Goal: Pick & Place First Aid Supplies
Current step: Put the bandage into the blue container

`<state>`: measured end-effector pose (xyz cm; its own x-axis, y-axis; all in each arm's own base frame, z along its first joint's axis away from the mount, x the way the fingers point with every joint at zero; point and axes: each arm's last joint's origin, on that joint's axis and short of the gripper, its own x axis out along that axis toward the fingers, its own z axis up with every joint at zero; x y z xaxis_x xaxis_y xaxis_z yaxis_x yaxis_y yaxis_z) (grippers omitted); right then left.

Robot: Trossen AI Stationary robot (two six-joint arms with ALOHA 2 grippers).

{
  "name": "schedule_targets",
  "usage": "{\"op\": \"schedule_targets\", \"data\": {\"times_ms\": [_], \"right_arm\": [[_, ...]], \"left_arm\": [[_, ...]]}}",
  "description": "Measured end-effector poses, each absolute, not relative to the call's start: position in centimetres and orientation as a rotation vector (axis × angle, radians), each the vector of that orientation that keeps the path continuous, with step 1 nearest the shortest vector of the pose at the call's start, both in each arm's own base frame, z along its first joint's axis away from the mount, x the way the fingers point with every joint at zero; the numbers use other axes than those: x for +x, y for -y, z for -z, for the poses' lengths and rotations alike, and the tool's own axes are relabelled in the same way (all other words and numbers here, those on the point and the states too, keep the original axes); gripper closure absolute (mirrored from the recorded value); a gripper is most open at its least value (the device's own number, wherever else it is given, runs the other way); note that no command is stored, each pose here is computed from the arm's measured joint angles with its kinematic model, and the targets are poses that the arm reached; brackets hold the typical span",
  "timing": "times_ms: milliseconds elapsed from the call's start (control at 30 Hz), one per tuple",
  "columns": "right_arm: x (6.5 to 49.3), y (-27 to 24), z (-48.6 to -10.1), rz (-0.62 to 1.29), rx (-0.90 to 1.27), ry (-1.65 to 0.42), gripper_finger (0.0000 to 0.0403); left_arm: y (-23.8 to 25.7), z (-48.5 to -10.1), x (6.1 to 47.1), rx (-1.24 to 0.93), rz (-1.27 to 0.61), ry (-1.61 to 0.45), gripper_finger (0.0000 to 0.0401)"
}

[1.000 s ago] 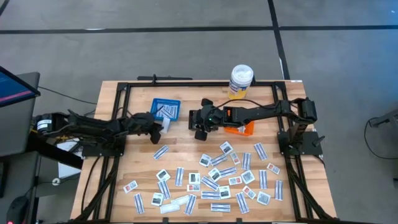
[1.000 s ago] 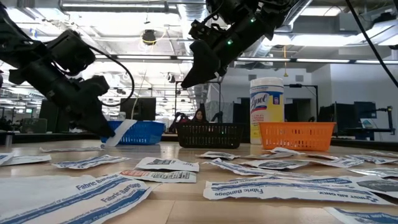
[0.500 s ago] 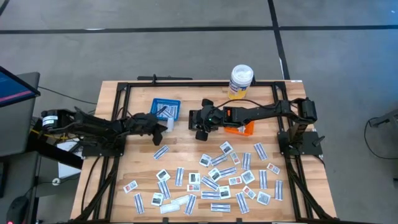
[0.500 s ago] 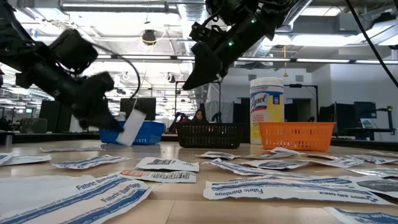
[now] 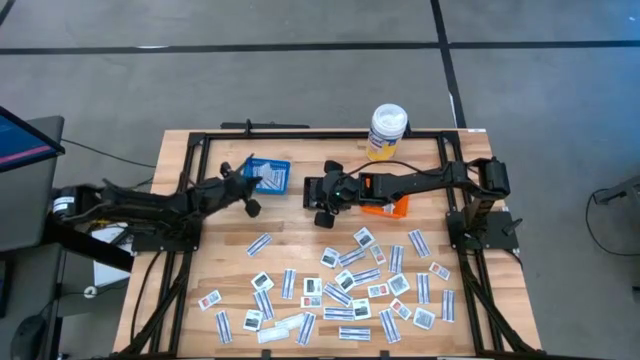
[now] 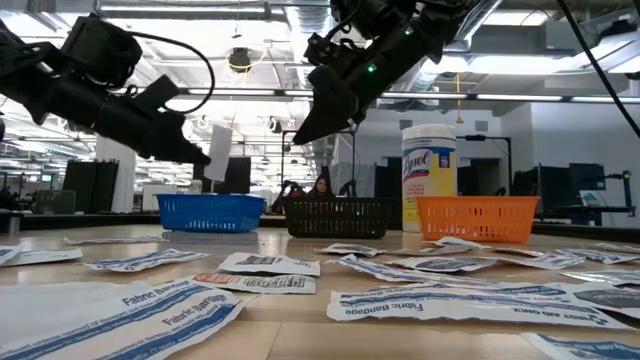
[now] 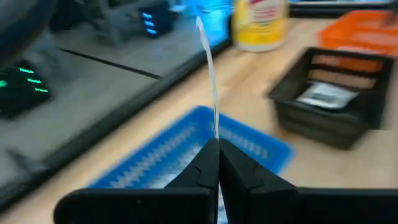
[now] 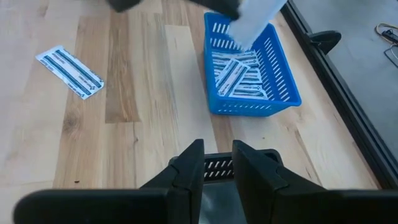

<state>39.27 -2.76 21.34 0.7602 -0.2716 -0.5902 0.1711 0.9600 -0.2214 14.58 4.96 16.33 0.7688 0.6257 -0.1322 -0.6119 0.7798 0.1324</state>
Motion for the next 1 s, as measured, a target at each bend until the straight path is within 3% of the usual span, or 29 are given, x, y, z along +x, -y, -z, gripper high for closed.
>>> {"op": "schedule_targets", "data": {"times_ms": [400,667,833,1000], "right_arm": [[39.3,2.8,-21.3,0.242,-0.158,-0.665,0.0326],[39.3,2.8,-21.3,0.242,-0.158,-0.665,0.0326],[39.3,2.8,-21.3,0.242,-0.158,-0.665,0.0326],[39.2,2.7,-21.3,0.243,-0.154,-0.674,0.0326]], "left_arm": [[-5.8,-14.9,13.9,0.172,-0.735,-0.366,0.0388],[-5.9,-15.9,14.3,0.191,-0.772,-0.338,0.0329],[-5.1,-16.8,15.1,0.079,-0.632,-0.24,0.0298],[-3.7,-18.3,16.0,0.022,-0.426,-0.11,0.0293]]}}
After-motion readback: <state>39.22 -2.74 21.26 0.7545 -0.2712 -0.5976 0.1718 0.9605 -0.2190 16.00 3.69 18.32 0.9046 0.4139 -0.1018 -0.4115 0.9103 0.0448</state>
